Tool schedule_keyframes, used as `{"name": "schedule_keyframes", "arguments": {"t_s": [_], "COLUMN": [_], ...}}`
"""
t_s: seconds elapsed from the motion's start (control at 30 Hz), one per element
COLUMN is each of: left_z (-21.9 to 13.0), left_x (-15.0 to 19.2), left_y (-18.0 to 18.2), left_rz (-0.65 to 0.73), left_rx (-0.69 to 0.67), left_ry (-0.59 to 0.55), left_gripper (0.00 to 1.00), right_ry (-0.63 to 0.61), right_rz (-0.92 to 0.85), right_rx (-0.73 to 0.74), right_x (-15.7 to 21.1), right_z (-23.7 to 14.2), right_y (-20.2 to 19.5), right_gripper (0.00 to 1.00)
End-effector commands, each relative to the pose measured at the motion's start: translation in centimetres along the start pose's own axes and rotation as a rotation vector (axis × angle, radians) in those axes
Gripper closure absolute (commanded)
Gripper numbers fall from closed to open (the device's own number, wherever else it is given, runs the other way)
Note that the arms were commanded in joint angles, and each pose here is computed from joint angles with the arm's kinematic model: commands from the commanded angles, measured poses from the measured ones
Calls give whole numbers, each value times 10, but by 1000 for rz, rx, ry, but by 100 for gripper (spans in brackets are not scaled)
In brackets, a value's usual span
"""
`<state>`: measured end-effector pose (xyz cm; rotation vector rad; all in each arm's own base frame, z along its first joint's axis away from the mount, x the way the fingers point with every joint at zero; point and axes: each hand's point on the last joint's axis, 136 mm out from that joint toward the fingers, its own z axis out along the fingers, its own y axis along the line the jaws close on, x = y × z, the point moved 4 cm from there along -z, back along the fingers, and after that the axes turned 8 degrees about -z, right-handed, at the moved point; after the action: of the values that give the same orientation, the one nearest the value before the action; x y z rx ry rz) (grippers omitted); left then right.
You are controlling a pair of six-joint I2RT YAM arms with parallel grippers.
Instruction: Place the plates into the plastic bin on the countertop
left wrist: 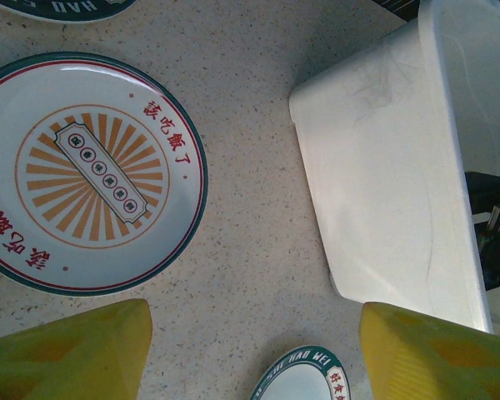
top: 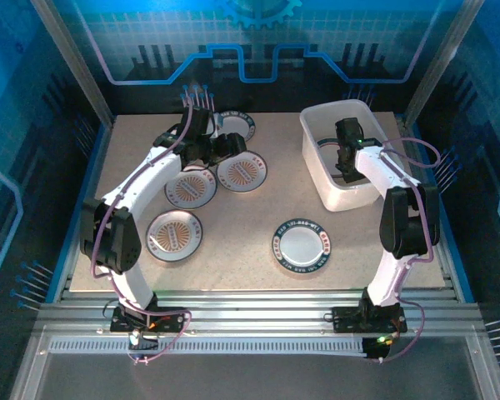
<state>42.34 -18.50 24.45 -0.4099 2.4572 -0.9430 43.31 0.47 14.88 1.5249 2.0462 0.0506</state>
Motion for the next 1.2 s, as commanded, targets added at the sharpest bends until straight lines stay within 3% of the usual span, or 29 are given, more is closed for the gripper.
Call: {"name": "schedule_keyframes", "arguments": {"t_s": [0.0, 0.17, 0.37, 0.6, 0.8, 1.03, 1.17], "left_z": [-11, -6, -2, -3, 3, 19, 32], "left_x": [-2, 0, 6, 23, 48, 85, 105], "left_y": [-5, 1, 16, 27, 33, 27, 22], "left_rz": [24, 10, -49, -98, -54, 58, 93], "left_rx": [21, -7, -84, -96, -66, -50, -37], "left_ry": [-7, 16, 52, 86, 179, 297, 364], "left_gripper": [32, 32, 32, 32, 33, 33, 33], "right_ry": [-30, -26, -45, -108, -125, -63, -18], "right_rz": [-6, -44, -117, -243, -442, -668, -698], "right_rx": [-3, -44, -148, -265, -424, -474, -526], "right_x": [-1, -5, -13, -25, -25, -13, -3], "right_z": [-1, -14, -47, -94, -131, -164, -178], "right_y": [4, 8, 13, 6, 1, -33, -56], "right_gripper": [36, 14, 7, 6, 7, 13, 18]}}
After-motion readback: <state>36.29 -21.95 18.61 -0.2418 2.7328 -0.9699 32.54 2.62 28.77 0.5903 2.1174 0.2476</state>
